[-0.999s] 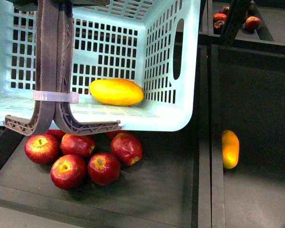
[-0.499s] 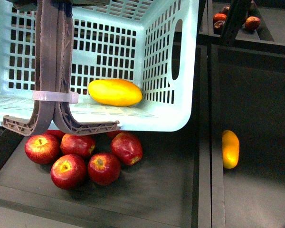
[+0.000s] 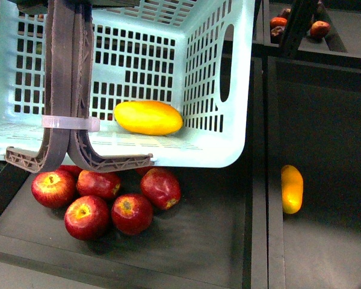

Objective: Pick mango and avocado into basket

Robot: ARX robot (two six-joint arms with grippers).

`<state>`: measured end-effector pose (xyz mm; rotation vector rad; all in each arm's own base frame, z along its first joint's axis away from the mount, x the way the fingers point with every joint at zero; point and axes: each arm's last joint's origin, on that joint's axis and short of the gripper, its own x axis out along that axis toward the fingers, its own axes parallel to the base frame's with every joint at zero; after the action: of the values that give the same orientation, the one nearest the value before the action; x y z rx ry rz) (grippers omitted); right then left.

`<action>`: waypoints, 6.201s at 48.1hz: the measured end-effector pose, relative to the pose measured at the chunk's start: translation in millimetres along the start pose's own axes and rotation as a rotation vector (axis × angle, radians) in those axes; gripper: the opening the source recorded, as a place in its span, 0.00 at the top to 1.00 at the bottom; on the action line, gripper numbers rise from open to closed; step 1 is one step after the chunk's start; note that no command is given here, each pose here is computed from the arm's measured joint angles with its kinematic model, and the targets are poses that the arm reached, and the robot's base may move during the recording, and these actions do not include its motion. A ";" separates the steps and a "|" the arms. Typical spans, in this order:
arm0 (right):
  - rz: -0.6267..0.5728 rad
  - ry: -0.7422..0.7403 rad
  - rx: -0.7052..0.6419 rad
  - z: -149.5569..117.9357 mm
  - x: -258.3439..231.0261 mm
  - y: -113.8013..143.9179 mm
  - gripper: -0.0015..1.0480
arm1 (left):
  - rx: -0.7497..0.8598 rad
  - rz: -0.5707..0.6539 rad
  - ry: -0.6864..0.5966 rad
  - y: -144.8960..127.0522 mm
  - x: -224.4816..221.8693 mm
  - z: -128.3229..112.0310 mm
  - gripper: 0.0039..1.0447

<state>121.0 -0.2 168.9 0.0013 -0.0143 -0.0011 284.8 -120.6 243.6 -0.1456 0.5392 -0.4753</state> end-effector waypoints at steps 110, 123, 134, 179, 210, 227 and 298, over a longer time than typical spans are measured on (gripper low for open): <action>0.008 0.006 -0.001 -0.7 0.0 0.3 0.07 | -0.004 0.020 -0.010 3.1 -0.7 2.5 0.95; 0.004 0.002 -0.001 -0.4 -0.2 0.2 0.07 | -0.005 0.030 -0.012 3.2 -0.7 2.5 0.95; -0.145 0.072 0.078 -5.8 1.2 -1.6 0.07 | 0.001 -0.011 -0.003 -1.0 -0.2 1.6 0.95; 0.158 0.716 0.007 -150.6 204.7 -72.4 0.07 | 0.000 0.000 -0.005 -0.4 -0.2 1.8 0.95; 0.684 0.887 -0.359 -226.1 230.3 -85.3 0.07 | 0.000 0.000 -0.005 -0.4 -0.2 1.8 0.95; 0.663 0.889 -0.379 -252.8 237.1 -93.7 0.07 | 0.000 0.000 -0.005 -0.4 -0.2 1.8 0.95; 0.506 0.755 -0.313 -276.2 267.2 -75.6 0.22 | 0.000 0.000 -0.005 -0.4 -0.2 1.8 0.95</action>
<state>392.1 -75.7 -103.6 -0.3146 0.7404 0.5027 285.4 -120.8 245.4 -0.1467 0.5343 -0.4747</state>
